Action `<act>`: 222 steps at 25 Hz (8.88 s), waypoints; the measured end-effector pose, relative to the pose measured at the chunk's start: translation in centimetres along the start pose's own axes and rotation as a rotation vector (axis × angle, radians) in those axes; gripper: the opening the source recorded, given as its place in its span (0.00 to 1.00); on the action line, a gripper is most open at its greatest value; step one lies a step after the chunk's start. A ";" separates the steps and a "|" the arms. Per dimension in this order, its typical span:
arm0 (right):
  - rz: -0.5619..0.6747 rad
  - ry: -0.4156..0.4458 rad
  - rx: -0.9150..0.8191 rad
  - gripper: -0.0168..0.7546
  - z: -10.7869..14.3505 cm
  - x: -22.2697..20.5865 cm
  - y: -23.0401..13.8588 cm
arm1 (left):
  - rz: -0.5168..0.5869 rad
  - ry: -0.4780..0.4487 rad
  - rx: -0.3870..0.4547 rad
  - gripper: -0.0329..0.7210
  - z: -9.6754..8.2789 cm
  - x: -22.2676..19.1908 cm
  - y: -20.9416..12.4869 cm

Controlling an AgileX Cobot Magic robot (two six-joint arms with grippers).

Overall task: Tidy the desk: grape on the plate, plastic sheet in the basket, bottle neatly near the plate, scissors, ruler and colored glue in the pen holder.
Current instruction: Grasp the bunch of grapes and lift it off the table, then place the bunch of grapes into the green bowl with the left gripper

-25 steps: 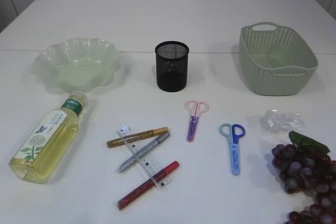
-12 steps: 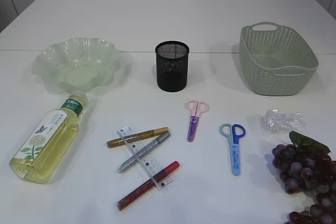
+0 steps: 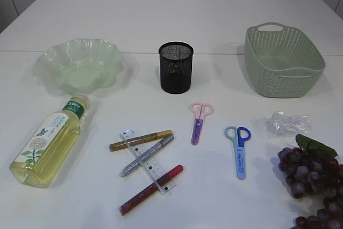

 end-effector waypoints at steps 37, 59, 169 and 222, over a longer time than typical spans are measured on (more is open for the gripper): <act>0.203 -0.098 0.096 0.75 -0.7 -9.8 3.4 | -0.006 -0.004 0.002 0.58 -0.1 0.0 0.1; 0.190 -0.077 0.050 0.75 -0.3 -11.8 4.1 | -0.005 -0.015 0.008 0.58 -0.2 0.0 0.1; -0.310 0.509 0.343 0.16 8.3 7.4 9.5 | 0.277 -0.454 -0.377 0.58 -5.3 -10.0 1.6; -0.385 0.884 0.514 0.15 12.6 12.4 8.8 | 0.286 -1.093 -0.490 0.83 -26.2 -21.7 0.5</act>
Point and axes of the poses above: a point on each arm's last joint axis where the gripper is mounted, x pointing back along that axis away from the gripper, z along the wrist's bending axis when the last joint is at zero, y = z × x, the point moved 6 cm from there along -x, pointing out along that axis toward the gripper, and after that the axes turned 5 degrees about x, right-handed, at the moved point
